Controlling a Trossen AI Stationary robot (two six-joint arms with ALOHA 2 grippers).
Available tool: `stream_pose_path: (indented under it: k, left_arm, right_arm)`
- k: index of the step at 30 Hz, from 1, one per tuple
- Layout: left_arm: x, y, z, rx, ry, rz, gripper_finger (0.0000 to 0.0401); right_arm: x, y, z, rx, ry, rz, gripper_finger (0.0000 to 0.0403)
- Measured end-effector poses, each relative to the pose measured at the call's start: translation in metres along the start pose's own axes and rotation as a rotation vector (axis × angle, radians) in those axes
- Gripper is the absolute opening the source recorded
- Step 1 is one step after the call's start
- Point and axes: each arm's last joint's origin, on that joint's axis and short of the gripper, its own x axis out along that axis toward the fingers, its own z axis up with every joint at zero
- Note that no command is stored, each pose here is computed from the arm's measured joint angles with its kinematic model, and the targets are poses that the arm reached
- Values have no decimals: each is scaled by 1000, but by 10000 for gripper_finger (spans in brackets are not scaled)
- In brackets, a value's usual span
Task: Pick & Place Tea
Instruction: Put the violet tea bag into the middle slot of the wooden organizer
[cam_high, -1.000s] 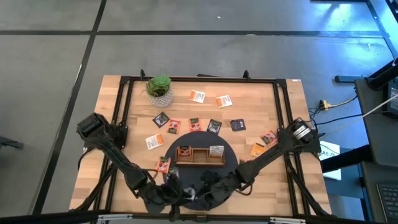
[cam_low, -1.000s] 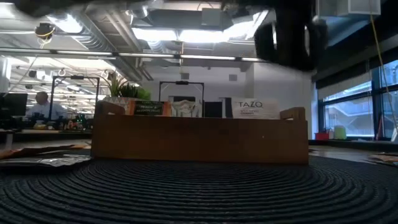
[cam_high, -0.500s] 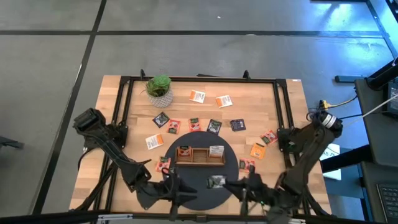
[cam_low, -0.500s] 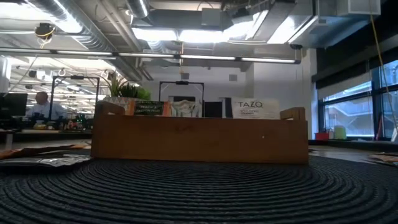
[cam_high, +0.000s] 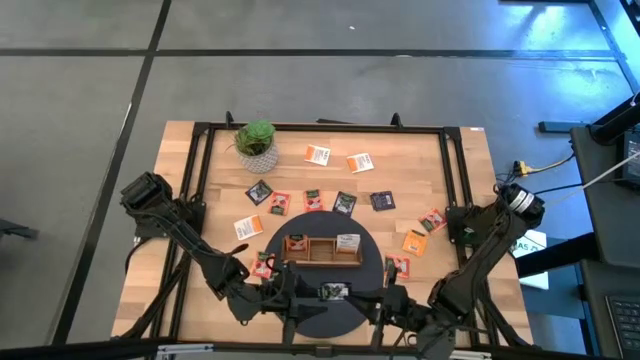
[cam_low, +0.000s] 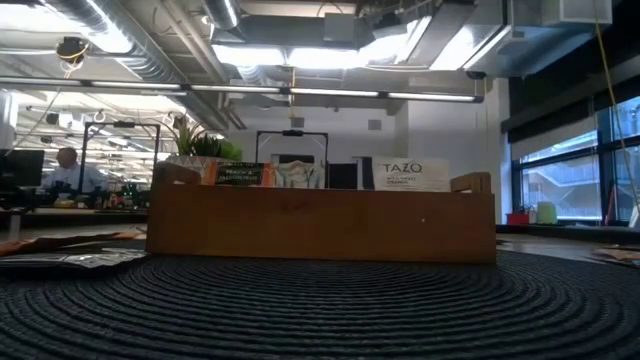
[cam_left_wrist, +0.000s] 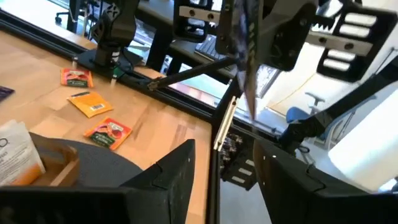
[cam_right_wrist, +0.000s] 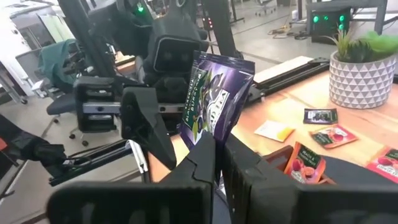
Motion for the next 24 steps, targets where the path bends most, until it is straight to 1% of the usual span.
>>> stream_pose_path:
  k: [10,15,20,24]
  left_arm:
    - [0,-2,4,-54,-51,8,143]
    - [0,-5,10,-82,-100,-20,131]
    - [-2,-8,18,-84,-176,-28,110]
    - [-2,-8,19,-68,-193,-14,87]
  right_arm:
    - [2,0,0,-26,23,29,19]
    - [2,0,0,-23,24,29,19]
    - [2,0,0,-23,24,29,19]
    - [2,0,0,-26,23,29,19]
